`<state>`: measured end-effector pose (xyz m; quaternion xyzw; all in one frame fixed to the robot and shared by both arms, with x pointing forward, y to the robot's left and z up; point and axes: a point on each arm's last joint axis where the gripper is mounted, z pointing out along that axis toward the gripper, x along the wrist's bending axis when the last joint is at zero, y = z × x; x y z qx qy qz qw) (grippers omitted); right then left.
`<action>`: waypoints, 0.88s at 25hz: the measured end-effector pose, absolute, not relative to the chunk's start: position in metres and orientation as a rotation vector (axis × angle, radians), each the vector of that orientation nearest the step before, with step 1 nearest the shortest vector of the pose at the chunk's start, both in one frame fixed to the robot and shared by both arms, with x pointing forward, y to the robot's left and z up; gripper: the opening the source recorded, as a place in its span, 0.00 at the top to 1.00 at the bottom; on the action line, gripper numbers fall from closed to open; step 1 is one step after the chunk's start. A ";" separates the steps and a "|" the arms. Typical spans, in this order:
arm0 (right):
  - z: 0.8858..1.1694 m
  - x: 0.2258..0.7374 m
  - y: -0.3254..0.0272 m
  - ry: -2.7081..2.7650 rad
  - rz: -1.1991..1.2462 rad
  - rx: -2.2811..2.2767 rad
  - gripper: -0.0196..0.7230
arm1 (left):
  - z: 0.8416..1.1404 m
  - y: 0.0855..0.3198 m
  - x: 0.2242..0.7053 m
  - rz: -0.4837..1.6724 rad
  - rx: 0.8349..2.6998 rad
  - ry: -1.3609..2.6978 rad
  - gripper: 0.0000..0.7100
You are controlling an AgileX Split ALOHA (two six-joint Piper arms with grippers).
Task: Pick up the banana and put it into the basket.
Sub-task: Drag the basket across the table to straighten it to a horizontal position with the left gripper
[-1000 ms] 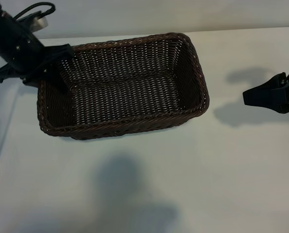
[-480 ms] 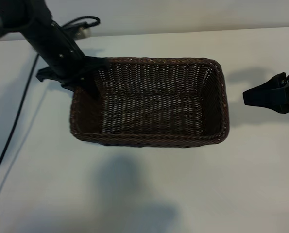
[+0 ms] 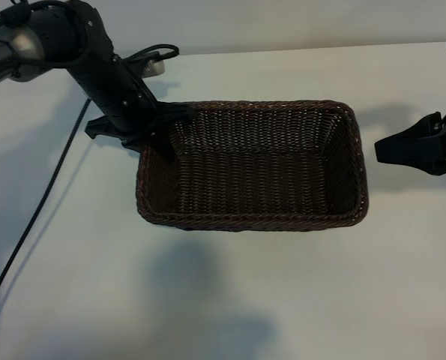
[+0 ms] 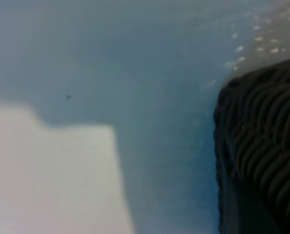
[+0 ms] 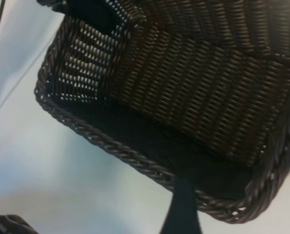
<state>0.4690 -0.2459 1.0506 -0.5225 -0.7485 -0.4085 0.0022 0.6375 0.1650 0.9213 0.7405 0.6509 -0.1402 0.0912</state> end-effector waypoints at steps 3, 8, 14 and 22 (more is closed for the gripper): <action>1.051 0.469 -0.246 -2.348 -1.281 -1.639 0.17 | 0.920 0.159 0.637 -0.421 2.211 1.921 0.76; 1.051 0.469 -0.246 -2.348 -1.281 -1.639 0.17 | 0.918 0.153 0.636 -0.416 2.222 1.906 0.76; 1.051 0.469 -0.246 -2.347 -1.279 -1.635 0.17 | 0.918 0.152 0.636 -0.418 2.213 1.917 0.76; 1.050 0.468 -0.245 -2.345 -1.275 -1.627 0.17 | 0.915 0.150 0.636 -0.444 2.195 1.933 0.49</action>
